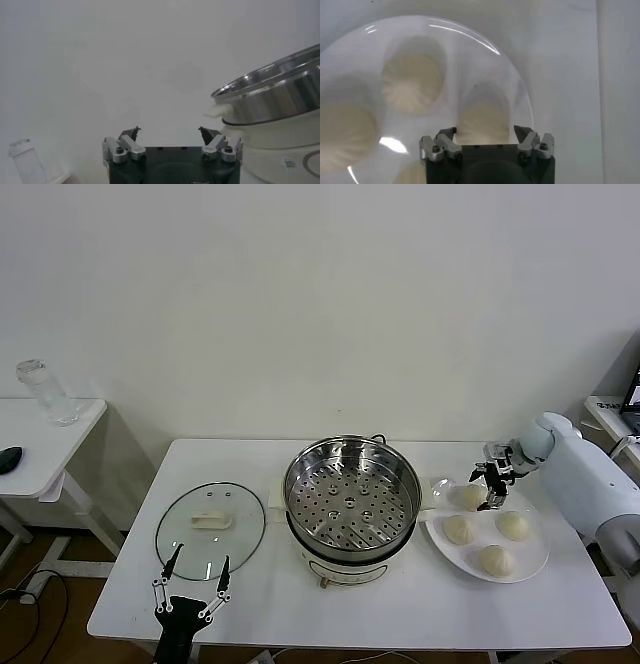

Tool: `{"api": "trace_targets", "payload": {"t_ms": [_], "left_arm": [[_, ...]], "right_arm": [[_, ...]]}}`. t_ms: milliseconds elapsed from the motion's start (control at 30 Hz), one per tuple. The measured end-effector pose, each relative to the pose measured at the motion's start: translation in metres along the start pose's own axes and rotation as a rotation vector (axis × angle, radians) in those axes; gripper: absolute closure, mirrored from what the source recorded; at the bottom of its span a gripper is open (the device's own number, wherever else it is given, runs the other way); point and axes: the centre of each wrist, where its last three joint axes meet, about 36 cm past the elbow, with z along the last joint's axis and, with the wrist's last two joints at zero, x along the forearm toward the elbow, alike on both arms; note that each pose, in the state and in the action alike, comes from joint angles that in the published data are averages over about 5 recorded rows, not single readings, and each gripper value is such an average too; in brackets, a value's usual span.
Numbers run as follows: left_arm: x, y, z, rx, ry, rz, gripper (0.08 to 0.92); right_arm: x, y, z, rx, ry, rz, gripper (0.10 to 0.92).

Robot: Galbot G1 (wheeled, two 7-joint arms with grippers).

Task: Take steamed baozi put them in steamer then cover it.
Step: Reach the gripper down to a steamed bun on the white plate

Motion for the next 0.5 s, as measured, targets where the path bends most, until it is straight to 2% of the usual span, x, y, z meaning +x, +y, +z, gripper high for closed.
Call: {"api": "trace_targets", "payload": {"t_ms": [100, 300, 500], "left_arm": [[0.0, 0.001, 0.0, -0.001, 0.0, -0.002, 0.177], [0.0, 0.002, 0.0, -0.005, -0.003, -0.006, 0.177], [-0.001, 0.004, 0.0, -0.008, -0.003, -0.01, 0.177]], "right_arm": [[-0.003, 0.0, -0.001, -0.001, 0.0, 0.0, 0.276], [-0.004, 0.001, 0.0, 0.001, -0.001, -0.001, 0.412], [0.009, -0.003, -0.003, 0.042, -0.015, 0.01, 0.43]]}}
